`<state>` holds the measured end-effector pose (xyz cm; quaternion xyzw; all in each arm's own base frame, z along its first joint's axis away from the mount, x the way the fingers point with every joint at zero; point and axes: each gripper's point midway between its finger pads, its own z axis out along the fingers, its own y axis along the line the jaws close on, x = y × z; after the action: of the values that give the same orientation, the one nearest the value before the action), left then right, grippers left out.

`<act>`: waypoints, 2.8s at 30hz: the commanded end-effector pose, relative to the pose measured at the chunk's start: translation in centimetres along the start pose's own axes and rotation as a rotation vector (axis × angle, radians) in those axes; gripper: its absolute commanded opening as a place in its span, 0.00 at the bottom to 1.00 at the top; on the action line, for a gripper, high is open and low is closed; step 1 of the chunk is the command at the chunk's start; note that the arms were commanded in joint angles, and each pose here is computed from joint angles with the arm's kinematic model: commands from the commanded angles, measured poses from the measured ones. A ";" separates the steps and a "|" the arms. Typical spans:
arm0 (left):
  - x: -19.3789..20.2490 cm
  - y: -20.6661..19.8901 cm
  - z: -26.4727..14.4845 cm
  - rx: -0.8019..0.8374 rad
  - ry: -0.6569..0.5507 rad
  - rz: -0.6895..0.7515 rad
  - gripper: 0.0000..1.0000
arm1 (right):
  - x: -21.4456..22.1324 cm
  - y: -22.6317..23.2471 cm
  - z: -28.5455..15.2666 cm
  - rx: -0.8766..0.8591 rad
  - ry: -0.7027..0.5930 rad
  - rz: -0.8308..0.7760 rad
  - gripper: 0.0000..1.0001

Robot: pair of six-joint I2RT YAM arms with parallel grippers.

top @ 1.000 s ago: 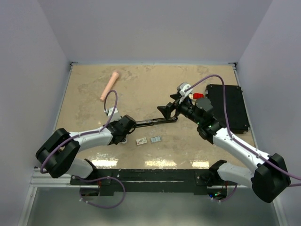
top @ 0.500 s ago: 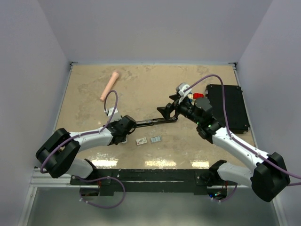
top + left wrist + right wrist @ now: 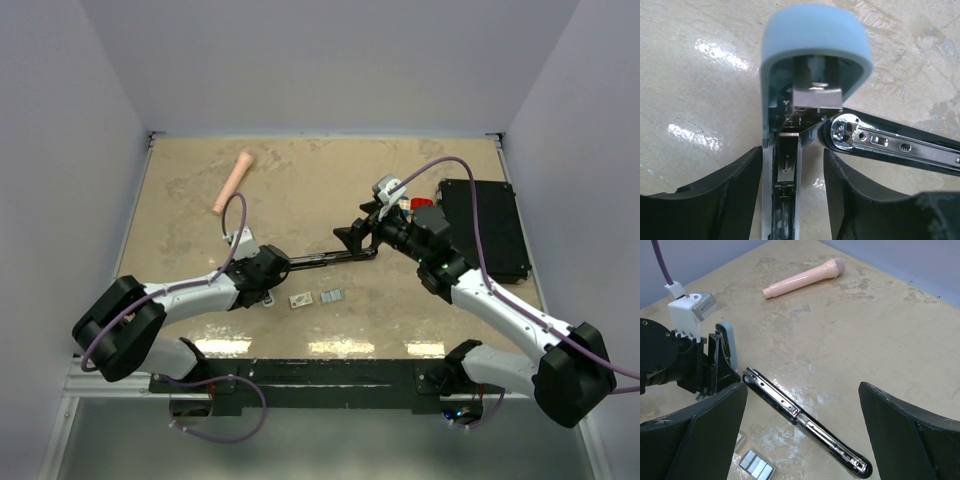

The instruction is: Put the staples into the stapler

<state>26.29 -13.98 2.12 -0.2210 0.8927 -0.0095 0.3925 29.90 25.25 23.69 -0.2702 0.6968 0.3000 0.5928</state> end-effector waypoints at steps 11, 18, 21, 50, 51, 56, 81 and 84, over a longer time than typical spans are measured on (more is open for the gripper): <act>1.4 -0.7 -2.4 0.105 0.095 -0.091 0.58 | -2.5 0.2 0.2 -0.014 -0.039 -0.012 0.99; 0.8 -1.1 -3.8 0.171 0.096 -0.112 0.73 | -1.9 0.3 0.2 -0.013 -0.013 0.018 0.99; 0.1 -1.3 -4.6 0.204 0.088 -0.117 0.76 | -1.6 0.2 0.3 -0.003 0.009 0.041 0.99; -20.2 2.1 -19.1 0.331 -0.646 0.302 0.90 | 16.3 8.0 0.0 0.281 0.767 0.161 0.78; -20.3 2.4 -19.1 0.328 -0.651 0.298 0.90 | 16.6 8.6 -0.2 0.286 0.775 0.149 0.75; -20.3 3.1 -18.5 0.321 -0.655 0.292 0.91 | 17.2 10.1 0.2 0.303 0.789 0.181 0.51; -20.6 3.1 -17.9 0.357 -0.650 0.271 0.90 | 19.8 9.4 1.5 0.381 0.841 0.169 0.24; -20.6 3.1 -17.9 0.359 -0.649 0.274 0.90 | 20.0 9.4 1.6 0.382 0.842 0.170 0.24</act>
<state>24.39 -5.55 27.75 -0.0233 0.7361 -0.0395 0.6753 19.97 31.37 3.47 -0.2153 0.9416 0.0720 0.2487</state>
